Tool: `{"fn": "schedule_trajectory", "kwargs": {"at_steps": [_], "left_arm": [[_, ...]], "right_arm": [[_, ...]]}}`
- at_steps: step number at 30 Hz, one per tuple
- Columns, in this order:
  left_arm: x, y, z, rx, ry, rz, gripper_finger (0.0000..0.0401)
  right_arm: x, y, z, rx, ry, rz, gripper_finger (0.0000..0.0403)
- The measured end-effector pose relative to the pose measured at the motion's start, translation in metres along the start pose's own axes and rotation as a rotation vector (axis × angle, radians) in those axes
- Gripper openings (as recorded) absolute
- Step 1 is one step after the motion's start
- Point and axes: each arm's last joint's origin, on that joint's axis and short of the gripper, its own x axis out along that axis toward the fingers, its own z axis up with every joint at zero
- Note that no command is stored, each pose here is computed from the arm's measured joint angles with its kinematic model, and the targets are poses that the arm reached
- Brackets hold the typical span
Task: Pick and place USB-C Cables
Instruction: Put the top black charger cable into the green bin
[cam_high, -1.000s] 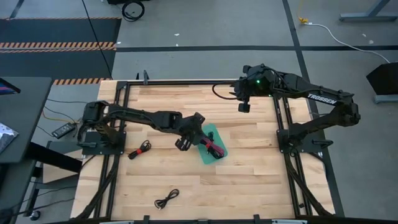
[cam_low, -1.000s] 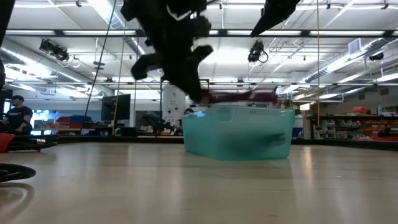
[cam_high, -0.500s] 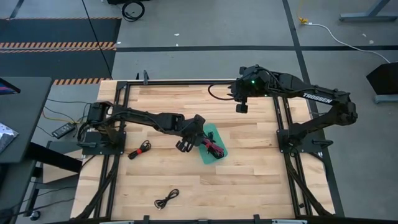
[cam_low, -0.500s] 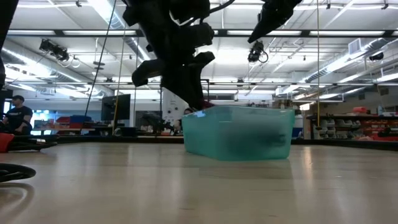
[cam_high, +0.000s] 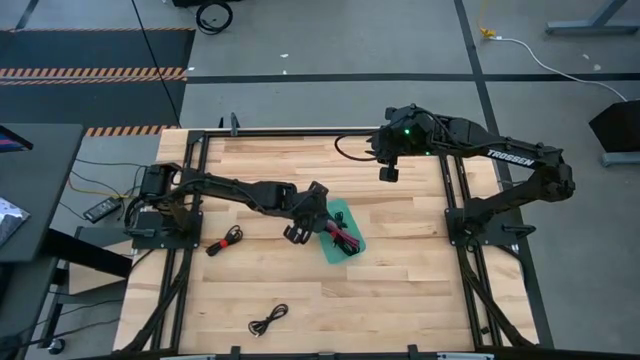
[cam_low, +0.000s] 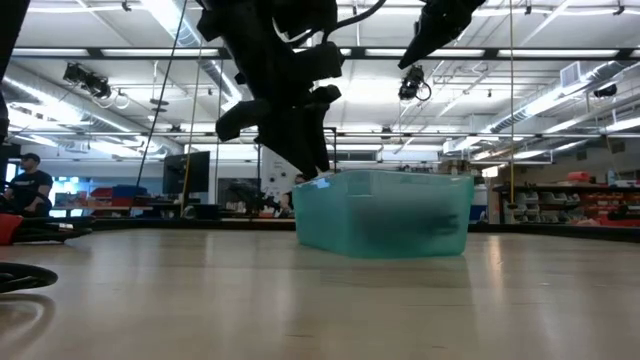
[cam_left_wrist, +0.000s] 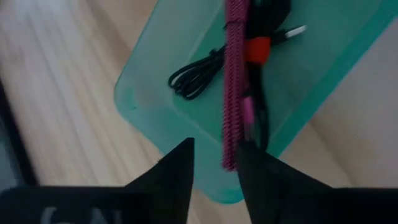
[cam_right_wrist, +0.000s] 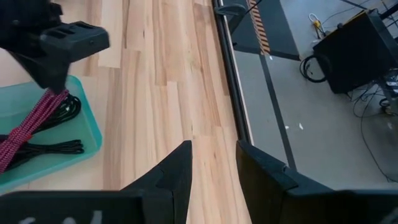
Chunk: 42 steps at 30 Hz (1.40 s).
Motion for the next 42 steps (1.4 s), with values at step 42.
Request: {"fn": "schedule_trajectory", "kwargs": {"at_steps": [42], "left_arm": [[-0.033,-0.025,-0.012,-0.367,0.325,0.133,0.0231]], "right_arm": [[0.034,0.018,-0.032,-0.047,0.109,0.087,0.013]]}}
